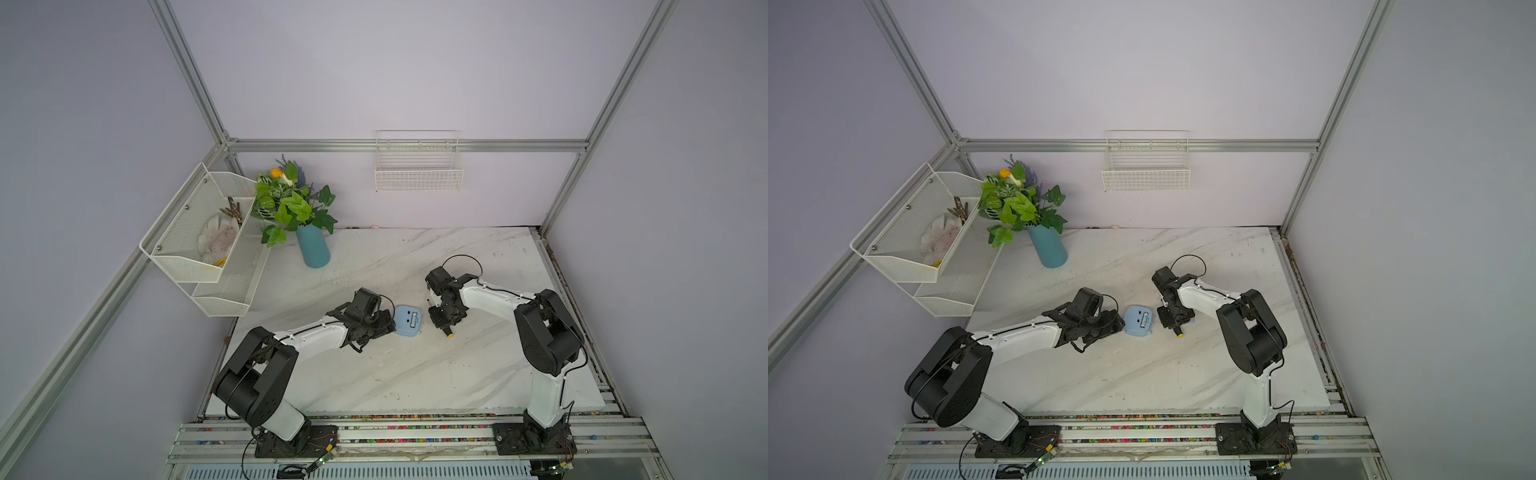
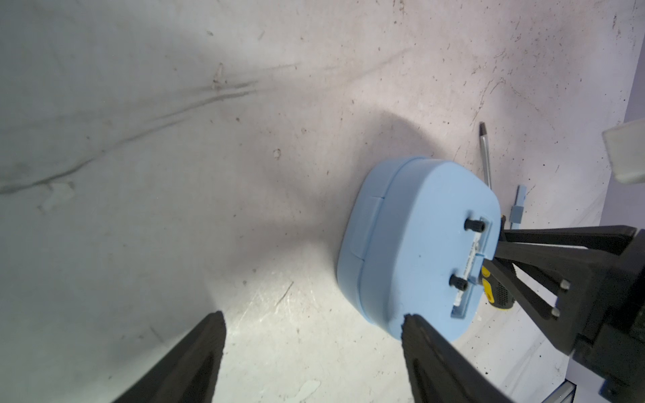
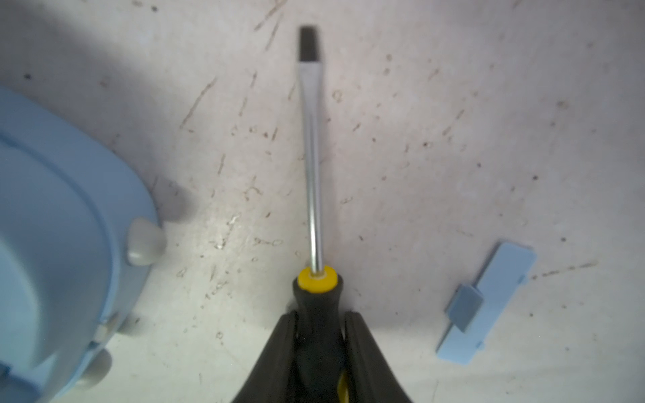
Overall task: Remove the battery from the alarm
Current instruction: Pick up the screwdriver from the center of the board.
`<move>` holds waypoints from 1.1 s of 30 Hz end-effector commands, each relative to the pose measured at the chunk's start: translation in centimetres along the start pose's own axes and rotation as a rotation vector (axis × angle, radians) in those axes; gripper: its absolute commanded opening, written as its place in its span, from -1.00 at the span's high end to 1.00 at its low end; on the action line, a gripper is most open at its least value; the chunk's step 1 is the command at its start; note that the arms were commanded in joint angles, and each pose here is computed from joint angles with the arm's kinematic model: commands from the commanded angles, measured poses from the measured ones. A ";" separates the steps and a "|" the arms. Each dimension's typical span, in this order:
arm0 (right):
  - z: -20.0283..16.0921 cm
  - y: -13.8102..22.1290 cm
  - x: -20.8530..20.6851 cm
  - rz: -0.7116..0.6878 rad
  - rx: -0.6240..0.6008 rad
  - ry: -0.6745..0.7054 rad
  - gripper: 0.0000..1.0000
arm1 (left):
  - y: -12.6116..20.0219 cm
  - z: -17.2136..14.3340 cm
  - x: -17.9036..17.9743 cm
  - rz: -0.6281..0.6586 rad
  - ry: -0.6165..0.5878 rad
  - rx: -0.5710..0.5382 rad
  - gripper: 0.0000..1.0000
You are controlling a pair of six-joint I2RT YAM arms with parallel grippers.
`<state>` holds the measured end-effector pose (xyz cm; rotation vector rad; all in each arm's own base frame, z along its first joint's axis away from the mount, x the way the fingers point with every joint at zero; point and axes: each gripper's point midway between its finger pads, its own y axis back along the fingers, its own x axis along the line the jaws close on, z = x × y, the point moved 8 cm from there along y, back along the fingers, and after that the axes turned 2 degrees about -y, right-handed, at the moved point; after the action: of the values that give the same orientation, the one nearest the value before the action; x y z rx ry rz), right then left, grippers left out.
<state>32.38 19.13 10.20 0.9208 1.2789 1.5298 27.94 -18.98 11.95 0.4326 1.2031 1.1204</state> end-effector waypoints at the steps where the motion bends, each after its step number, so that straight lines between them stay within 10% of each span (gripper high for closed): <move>1: -0.7 0.5 -0.4 -0.033 0.025 -0.006 0.61 | 0.2 -0.5 0.9 0.032 -0.012 0.016 -0.67; 18: -1.5 12.4 5.6 0.243 -0.289 0.264 1.00 | 10.7 4.0 -5.0 -0.314 0.002 -0.328 -0.70; 33: -1.4 15.1 10.3 0.379 -0.407 0.324 1.00 | 9.1 4.3 -5.3 -0.413 0.059 -0.345 -0.42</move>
<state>24.93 26.96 22.75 0.7050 1.0919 2.1549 28.20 -18.54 25.07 -0.1155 1.0365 0.9654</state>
